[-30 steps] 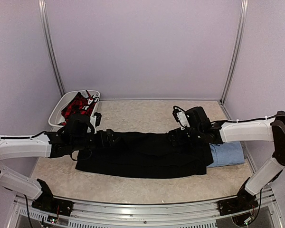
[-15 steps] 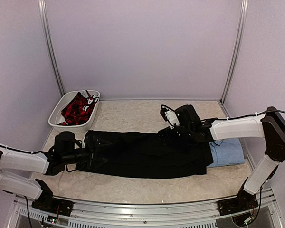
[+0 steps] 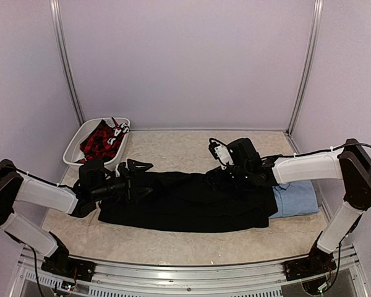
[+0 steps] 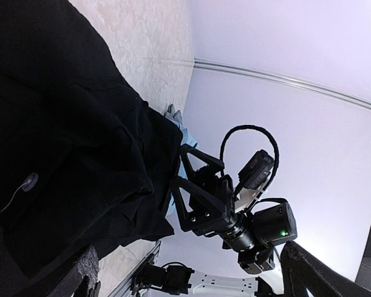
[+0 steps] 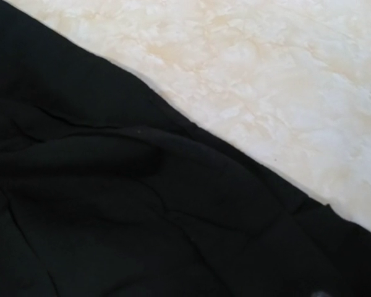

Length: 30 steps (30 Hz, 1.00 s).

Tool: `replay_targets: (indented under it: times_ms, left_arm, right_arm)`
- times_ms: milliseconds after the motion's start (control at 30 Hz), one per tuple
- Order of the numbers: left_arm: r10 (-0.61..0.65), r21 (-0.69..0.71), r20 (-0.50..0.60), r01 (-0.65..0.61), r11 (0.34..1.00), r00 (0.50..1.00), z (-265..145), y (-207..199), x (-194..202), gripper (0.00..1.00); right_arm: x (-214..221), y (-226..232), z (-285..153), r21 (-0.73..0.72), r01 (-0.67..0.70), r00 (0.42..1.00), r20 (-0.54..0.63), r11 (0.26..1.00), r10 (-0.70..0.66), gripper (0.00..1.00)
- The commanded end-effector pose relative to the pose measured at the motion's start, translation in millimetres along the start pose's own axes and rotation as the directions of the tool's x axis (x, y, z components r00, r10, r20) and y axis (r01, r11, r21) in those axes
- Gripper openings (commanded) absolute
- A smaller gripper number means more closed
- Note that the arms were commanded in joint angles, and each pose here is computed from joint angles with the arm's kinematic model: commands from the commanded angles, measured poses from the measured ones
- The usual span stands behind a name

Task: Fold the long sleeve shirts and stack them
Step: Adjust the sleeve of the rectangle-folded shirt.

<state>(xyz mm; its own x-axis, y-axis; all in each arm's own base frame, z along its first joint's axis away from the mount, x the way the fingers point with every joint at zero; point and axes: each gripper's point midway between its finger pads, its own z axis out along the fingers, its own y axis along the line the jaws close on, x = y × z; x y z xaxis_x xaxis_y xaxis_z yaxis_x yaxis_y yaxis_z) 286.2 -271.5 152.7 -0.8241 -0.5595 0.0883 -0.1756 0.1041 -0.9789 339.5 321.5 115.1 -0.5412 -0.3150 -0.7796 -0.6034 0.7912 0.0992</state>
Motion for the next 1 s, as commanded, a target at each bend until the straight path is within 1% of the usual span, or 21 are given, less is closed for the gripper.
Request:
replay_targets:
  times_ms: [0,100,200,333,433,533,600,667,733,867,967]
  left_arm:
    - [-0.021,0.048,0.013,0.021,0.999,1.0,5.7,-11.2,-3.8,0.97]
    - [-0.018,0.018,0.047,0.017,1.0,0.999,7.0,-5.8,-11.4,0.96]
    - [0.0,-0.009,0.056,0.001,1.0,0.998,11.2,-0.7,-16.2,0.94]
    - [0.127,-0.126,0.067,-0.118,0.985,0.99,23.3,9.4,-25.0,0.94]
    - [0.23,-0.245,0.095,-0.201,0.948,0.968,24.7,20.6,-38.3,0.94]
    - [0.306,-0.293,0.113,-0.262,0.919,0.945,22.2,16.8,-46.2,0.93]
    - [0.365,-0.327,0.095,-0.317,0.89,0.926,22.8,12.6,-48.2,0.93]
    - [0.429,-0.373,0.047,-0.383,0.845,0.902,25.4,14.5,-48.0,0.93]
    - [0.46,-0.394,0.009,-0.42,0.818,0.888,26.4,15.9,-46.1,0.93]
    - [0.536,-0.404,-0.055,-0.509,0.76,0.843,27.3,6.3,-38.9,0.91]
    - [0.621,-0.406,-0.058,-0.586,0.701,0.782,20.3,-9.4,-39.8,0.88]
  right_arm:
    - [1.9,-1.9,-4.7,0.02,0.003,1.0,0.006,1.0,-0.003,0.83]
    - [4.6,-3.5,-4.5,0.027,0.004,1.0,0.003,1.0,-0.004,0.83]
    - [6.3,-4.3,-1.8,0.03,0.005,1.0,-0.004,1.0,-0.005,0.83]
    - [5.4,-4.0,-1.6,0.031,0.008,1.0,-0.002,0.999,-0.008,0.83]
    - [4.4,-4.5,-2.3,0.034,0.01,1.0,0.0,0.999,-0.01,0.83]
    - [4.4,-5.9,-3.3,0.042,0.009,1.0,0.001,0.999,-0.009,0.83]
    - [5.3,-6.4,-3.2,0.043,0.009,1.0,-0.002,0.999,-0.009,0.83]
    - [6.2,-6.5,-2.2,0.043,0.009,1.0,-0.005,0.999,-0.008,0.83]
    - [7.0,-6.3,-0.7,0.042,0.011,1.0,-0.008,0.999,-0.01,0.83]
    - [8.9,-6.2,2.2,0.042,0.013,1.0,-0.014,0.999,-0.012,0.83]
    - [10.1,-6.2,3.5,0.043,0.018,1.0,-0.019,0.999,-0.018,0.83]
